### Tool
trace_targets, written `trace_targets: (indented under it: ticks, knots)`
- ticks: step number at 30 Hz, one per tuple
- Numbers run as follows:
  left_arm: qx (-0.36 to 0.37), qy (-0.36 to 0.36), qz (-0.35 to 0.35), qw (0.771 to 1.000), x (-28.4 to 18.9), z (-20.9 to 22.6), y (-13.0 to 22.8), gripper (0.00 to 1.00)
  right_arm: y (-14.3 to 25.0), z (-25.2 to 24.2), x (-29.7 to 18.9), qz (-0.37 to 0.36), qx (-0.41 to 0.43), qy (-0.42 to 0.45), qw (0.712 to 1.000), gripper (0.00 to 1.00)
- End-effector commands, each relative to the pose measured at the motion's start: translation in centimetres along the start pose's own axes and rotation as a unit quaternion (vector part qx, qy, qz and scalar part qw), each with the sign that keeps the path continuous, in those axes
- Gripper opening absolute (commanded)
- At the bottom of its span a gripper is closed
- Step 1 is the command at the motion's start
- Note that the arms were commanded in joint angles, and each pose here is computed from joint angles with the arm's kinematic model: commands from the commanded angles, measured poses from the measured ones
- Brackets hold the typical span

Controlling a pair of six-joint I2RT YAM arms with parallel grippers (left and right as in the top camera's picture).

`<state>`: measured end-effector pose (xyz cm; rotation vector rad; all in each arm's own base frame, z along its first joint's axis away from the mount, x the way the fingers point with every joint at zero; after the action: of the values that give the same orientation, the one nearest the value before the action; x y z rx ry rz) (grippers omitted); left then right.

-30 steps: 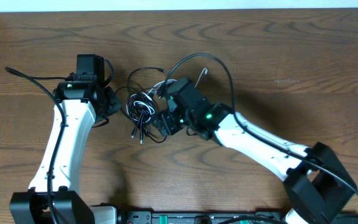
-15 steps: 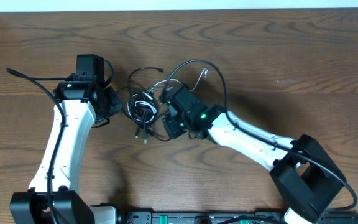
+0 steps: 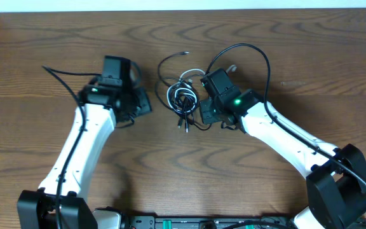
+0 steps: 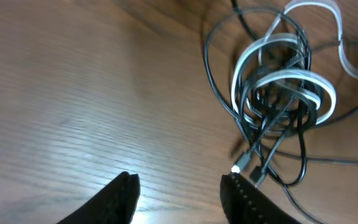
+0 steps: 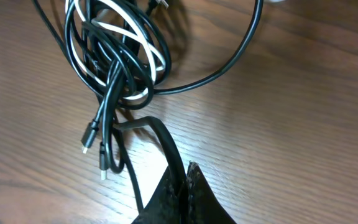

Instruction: Untangle cables

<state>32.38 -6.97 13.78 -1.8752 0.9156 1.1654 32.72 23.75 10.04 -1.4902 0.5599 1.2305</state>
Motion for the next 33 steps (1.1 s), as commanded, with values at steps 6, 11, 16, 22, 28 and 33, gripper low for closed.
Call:
trace_targets:
  ticks: [6,11,16,22,28,33]
  knots:
    - [0.061,0.096,0.047,0.992,4.0,-3.1,2.6,0.64,-0.3,-0.6,-0.7,-0.005,0.018,0.019,1.0,0.01]
    - [0.068,0.163,0.071,0.982,7.1,-5.4,2.3,0.65,0.3,-0.8,-0.7,0.008,0.02,0.023,1.0,0.01]
    - [0.074,0.194,0.075,0.975,9.8,-6.4,1.8,0.65,0.3,-0.8,-0.7,0.008,0.02,0.023,1.0,0.01]
    - [0.074,0.191,0.07,0.976,11.8,-6.2,1.4,0.64,0.4,-0.8,-0.8,0.011,0.02,0.024,0.999,0.01]
    - [0.07,0.161,0.066,0.982,13.4,-5.1,1.3,0.57,0.6,-0.9,-0.8,0.015,0.02,0.025,0.999,0.01]
    - [0.071,0.158,0.071,0.982,13.6,-4.9,1.5,0.31,0.7,-1.2,-0.8,0.017,0.023,0.027,0.999,0.01]
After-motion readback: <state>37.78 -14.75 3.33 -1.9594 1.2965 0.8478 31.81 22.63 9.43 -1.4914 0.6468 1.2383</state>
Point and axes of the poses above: each gripper's point midway between its finger pads, its own x axis out along the fingers, its own z axis along the line the jaws close on, y = z × x, the point moved 2 cm from there along -x, back along the fingers, and after that the axes turned 10 degrees about -x, right-handed, at the moved point
